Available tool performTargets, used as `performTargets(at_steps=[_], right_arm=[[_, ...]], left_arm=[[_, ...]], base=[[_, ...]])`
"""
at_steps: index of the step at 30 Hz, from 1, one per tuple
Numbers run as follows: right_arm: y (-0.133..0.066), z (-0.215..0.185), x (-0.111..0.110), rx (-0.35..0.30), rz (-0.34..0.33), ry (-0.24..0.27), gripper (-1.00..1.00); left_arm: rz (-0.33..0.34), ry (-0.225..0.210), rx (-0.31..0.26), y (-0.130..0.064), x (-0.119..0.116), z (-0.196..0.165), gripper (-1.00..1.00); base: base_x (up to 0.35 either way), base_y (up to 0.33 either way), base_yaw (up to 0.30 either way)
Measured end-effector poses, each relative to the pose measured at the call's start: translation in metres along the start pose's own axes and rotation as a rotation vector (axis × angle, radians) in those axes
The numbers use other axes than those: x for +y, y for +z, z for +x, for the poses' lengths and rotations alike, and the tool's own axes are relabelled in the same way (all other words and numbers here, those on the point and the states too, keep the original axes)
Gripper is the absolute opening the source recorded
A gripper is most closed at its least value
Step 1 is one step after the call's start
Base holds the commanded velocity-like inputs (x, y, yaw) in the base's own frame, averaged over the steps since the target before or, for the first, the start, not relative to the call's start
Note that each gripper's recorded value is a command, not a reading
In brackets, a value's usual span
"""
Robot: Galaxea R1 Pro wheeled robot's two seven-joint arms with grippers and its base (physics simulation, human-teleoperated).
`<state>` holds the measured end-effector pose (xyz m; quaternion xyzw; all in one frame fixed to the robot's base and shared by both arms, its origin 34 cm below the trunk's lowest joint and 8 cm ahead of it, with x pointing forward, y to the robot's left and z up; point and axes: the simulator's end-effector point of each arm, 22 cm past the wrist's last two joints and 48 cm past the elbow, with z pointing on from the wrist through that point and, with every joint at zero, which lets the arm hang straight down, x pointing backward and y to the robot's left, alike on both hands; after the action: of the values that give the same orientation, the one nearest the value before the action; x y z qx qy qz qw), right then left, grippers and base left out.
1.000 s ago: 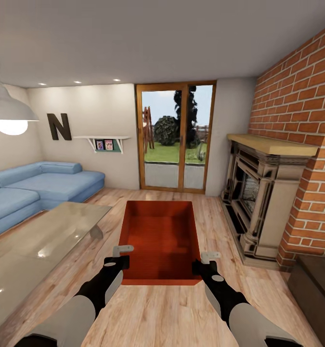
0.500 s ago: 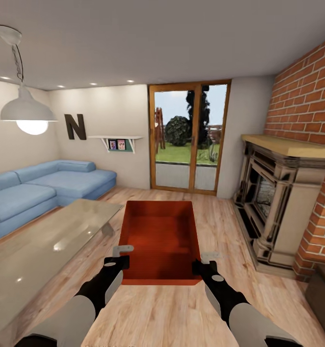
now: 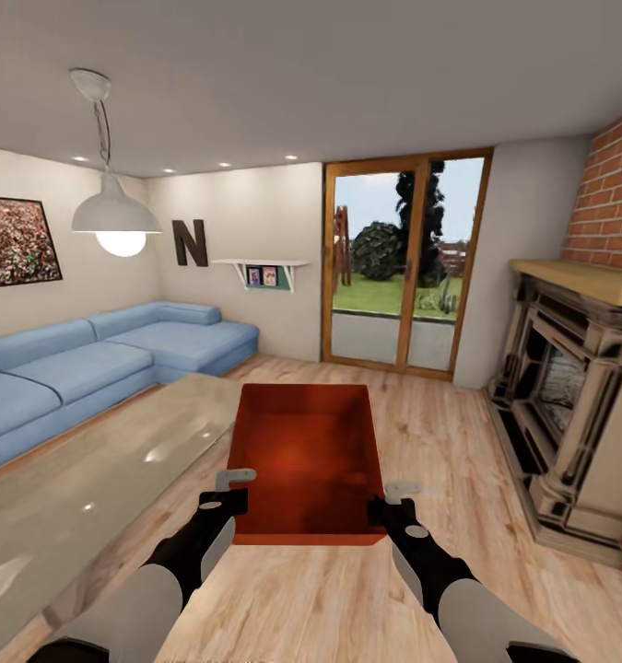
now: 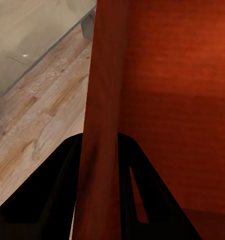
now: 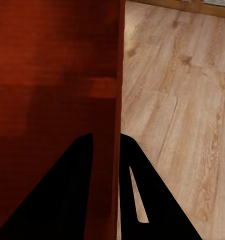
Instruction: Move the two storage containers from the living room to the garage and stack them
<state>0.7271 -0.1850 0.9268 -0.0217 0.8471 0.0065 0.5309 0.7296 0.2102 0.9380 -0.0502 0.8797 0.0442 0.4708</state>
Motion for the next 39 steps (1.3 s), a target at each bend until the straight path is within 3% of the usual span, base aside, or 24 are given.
performTargets(at_steps=[28, 39], right_arm=[[0.000, 0.000, 0.000, -0.004, 0.002, 0.000, -1.00], [0.000, 0.000, 0.001, -0.003, 0.004, -0.024, -1.00]], left_arm=[[0.002, 0.000, -0.005, 0.000, 0.000, 0.000, -1.00], [0.008, -0.030, 0.000, 0.003, 0.001, 0.011, -1.00]], base=[[0.000, 0.000, 0.298], [0.000, 0.000, 0.300]])
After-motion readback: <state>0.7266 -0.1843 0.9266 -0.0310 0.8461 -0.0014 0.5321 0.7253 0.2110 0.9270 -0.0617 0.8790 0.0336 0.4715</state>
